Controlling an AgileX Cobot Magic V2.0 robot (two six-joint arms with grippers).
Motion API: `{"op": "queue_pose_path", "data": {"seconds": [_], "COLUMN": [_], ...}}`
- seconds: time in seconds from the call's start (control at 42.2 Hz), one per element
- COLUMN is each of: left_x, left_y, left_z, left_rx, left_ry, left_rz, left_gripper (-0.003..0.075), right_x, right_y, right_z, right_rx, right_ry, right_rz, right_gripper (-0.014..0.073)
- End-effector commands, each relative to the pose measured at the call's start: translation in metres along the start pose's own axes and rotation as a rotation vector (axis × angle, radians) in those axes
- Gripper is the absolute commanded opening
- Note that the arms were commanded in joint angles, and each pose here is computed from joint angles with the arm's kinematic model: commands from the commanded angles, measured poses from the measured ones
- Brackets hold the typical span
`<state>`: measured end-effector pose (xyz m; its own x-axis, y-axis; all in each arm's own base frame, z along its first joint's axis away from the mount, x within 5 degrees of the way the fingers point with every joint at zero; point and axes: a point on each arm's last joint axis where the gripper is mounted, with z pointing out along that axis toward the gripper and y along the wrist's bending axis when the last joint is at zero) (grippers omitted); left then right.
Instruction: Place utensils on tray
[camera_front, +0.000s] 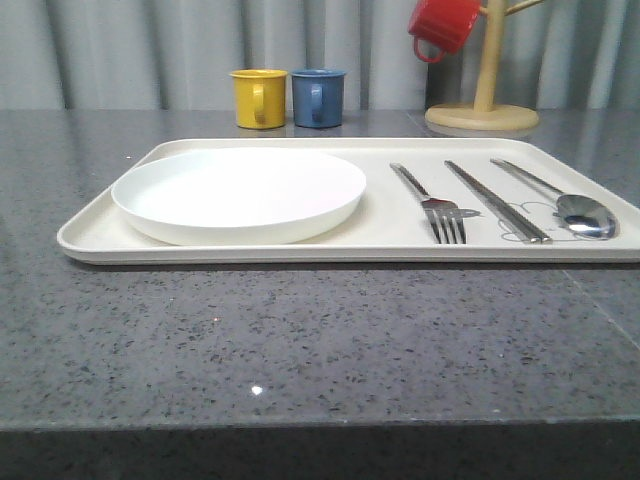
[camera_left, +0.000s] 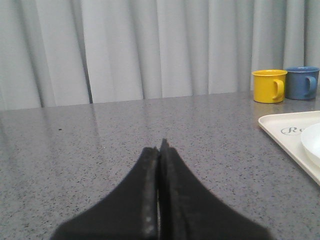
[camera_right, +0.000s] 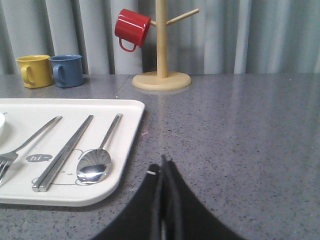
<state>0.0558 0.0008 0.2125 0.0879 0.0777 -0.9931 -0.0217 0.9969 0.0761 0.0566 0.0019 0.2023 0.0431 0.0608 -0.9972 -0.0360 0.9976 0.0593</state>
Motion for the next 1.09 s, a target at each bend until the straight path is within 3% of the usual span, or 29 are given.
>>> {"op": "queue_pose_path", "data": {"seconds": [0.0,1.066], "left_x": [-0.0047,-0.0048], "left_y": [0.0006,-0.0006], "left_z": [-0.0019,-0.0019], "left_rx": [-0.01,0.014], "left_ry": [-0.093,-0.094], "left_rz": [-0.022,-0.025], "left_gripper": [-0.002,-0.002], "right_x": [-0.0092,-0.0092], "right_y": [-0.0002,-0.0002], "right_z": [-0.0016,-0.0016], "right_rx": [0.005,0.005], "right_ry": [-0.106,-0.106], "right_rz": [-0.015,-0.015], "right_gripper": [-0.0103,-0.0103]}}
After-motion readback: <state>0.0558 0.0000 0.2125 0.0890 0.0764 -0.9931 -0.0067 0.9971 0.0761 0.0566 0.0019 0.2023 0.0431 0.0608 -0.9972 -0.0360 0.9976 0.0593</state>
